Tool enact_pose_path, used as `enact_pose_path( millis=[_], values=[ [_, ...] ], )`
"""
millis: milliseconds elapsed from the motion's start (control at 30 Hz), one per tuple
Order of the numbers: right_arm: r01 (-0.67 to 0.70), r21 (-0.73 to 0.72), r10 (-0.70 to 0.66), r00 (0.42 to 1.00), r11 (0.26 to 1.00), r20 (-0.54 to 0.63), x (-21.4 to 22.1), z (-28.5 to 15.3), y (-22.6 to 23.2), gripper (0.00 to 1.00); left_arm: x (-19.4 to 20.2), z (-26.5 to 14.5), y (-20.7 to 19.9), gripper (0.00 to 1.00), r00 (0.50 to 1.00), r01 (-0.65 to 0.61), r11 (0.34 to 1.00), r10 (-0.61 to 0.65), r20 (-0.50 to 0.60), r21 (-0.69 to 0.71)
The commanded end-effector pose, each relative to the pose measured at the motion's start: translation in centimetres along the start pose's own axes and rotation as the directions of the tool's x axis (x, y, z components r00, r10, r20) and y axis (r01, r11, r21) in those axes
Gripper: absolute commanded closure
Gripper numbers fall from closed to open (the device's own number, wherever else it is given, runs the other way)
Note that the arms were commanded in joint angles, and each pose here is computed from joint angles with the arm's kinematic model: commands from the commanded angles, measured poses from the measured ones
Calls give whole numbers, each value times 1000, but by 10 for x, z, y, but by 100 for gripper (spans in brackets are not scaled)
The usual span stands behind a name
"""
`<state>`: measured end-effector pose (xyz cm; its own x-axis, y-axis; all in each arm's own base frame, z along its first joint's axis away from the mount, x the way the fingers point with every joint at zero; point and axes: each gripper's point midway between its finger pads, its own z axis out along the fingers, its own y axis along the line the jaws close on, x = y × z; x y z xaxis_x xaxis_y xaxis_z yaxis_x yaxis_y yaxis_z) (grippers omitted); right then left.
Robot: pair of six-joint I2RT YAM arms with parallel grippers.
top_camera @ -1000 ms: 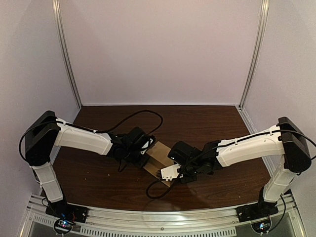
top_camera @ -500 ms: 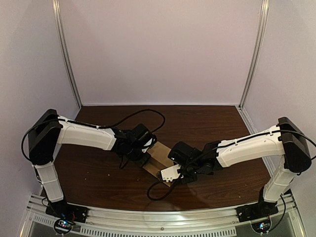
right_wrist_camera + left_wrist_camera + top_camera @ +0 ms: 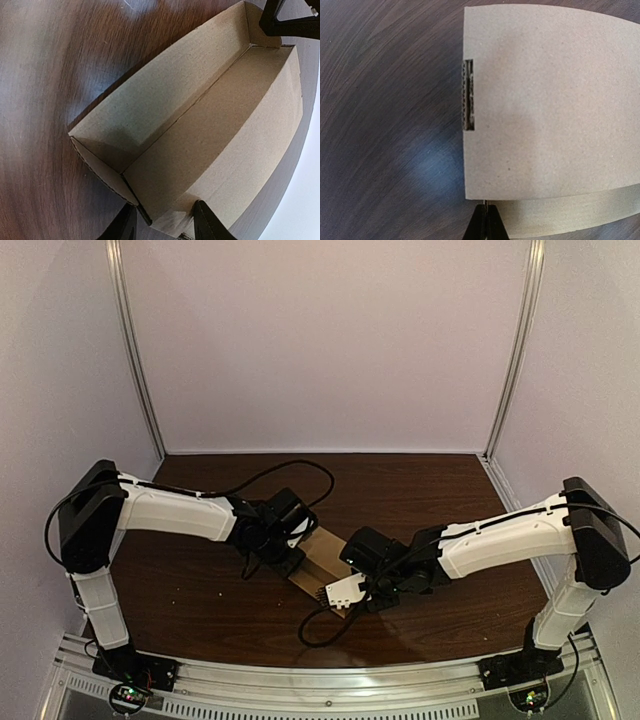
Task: Fold the paper box
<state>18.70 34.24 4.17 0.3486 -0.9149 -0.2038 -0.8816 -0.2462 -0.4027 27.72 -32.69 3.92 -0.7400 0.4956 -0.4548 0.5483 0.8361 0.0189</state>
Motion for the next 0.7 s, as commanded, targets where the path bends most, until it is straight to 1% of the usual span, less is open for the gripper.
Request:
enact_pose_path(
  millis=[0, 267, 667],
  values=[
    [9, -342, -54, 991, 940, -122, 44, 29, 93, 62, -9, -2, -24, 100, 1000, -1, 995, 0, 9, 99],
    [9, -351, -58, 990, 936, -130, 46, 30, 94, 60, -8, -2, -26, 100, 1000, 0, 994, 0, 3, 110],
    [14, -369, -72, 987, 929, -144, 48, 32, 98, 59, -9, -8, -29, 100, 998, -5, 993, 13, -63, 119]
  ],
)
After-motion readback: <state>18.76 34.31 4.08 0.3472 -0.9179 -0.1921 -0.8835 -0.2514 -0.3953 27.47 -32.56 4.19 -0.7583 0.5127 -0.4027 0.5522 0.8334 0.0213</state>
